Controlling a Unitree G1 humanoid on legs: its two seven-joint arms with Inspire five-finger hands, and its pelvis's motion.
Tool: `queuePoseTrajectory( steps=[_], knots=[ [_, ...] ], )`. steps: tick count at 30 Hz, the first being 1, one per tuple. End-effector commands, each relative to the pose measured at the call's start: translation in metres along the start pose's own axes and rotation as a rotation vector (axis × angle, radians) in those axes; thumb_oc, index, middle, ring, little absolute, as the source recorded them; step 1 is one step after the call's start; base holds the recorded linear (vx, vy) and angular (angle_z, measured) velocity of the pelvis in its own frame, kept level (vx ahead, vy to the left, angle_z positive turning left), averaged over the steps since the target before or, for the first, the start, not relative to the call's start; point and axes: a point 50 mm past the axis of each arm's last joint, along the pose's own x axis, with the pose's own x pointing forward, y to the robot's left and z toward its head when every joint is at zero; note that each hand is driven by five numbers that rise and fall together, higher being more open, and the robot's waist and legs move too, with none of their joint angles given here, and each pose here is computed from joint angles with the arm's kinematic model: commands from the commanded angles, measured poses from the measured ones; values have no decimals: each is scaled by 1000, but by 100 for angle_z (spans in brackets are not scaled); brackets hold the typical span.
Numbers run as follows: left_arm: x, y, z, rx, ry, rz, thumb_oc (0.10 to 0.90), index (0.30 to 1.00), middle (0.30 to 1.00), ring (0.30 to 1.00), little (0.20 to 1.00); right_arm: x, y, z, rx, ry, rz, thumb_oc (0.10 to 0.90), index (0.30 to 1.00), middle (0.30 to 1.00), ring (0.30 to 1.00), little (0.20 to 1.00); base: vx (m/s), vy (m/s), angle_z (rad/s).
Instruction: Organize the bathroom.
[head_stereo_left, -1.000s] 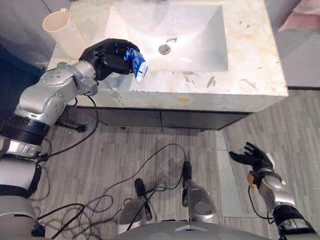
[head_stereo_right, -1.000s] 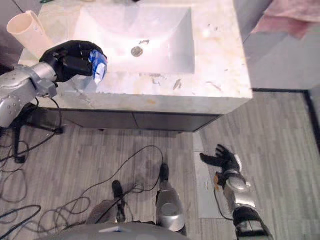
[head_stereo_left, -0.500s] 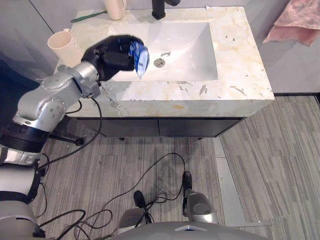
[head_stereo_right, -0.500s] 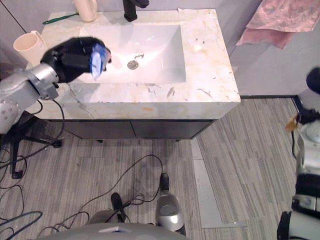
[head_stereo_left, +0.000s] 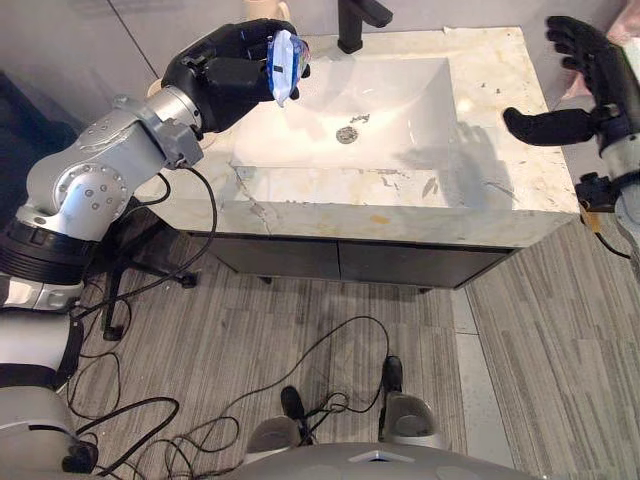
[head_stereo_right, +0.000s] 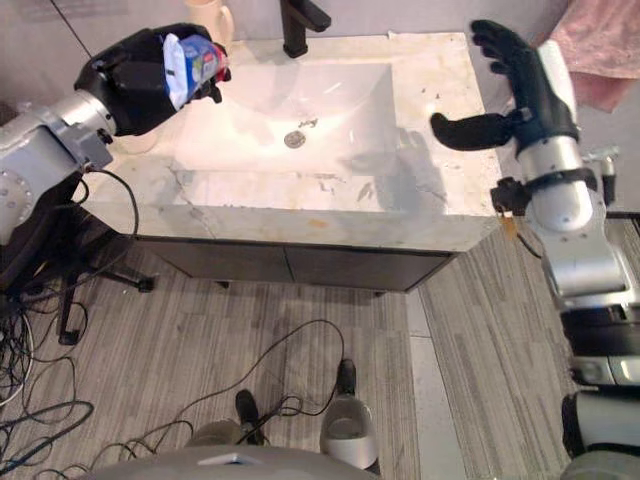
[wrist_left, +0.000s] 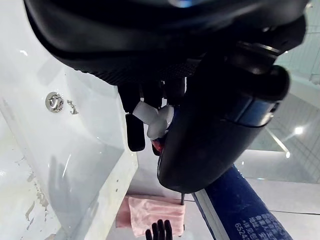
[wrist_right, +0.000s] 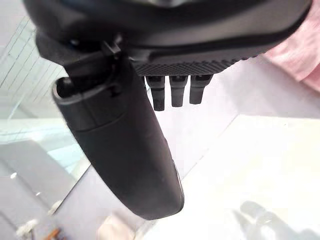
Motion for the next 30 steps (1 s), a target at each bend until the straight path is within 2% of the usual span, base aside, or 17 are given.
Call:
queuePoseTrajectory(
  steps=[1,5,10,11,12,13,16,18,23,30],
  knots=[
    [8,-18,47,-22,-218,-87,400,300,300,300,300,25,-19,46,16,-75,-126,800,900,900,900,900,66,-8,10],
    [14,-19,36,-78,-202,-95,400,300,300,300,300,47,-10,69,129,-130,-80,800,900,900,900,900,60,-15,6],
    [20,-27,14,-179,-195,-72,400,300,300,300,300,48,26,85,324,-172,-33,800,900,900,900,900,32,-6,4],
    [19,-28,11,-217,-202,-59,400,300,300,300,300,41,37,104,478,-342,145,800,900,900,900,900,33,-1,9],
    [19,-29,8,-231,-201,-58,400,300,300,300,300,43,38,108,430,-335,93,800,900,900,900,900,48,1,12],
    [19,-28,5,-257,-204,-54,400,300,300,300,300,39,43,123,543,-434,169,800,900,900,900,900,53,-10,6],
    [23,-25,-8,-319,-182,-48,400,300,300,300,300,53,59,129,644,-388,195,800,900,900,900,900,49,-16,4],
    [19,-16,-18,-360,-166,-12,400,300,300,300,300,46,74,116,705,-352,265,800,900,900,900,900,50,-8,23],
    [10,-4,-27,-356,-147,55,400,300,300,300,300,30,82,104,771,-305,311,800,900,900,900,900,7,2,8],
    [6,7,-30,-337,-144,93,400,300,300,300,300,28,85,95,743,-264,336,800,900,900,900,900,2,4,-2]
  ],
)
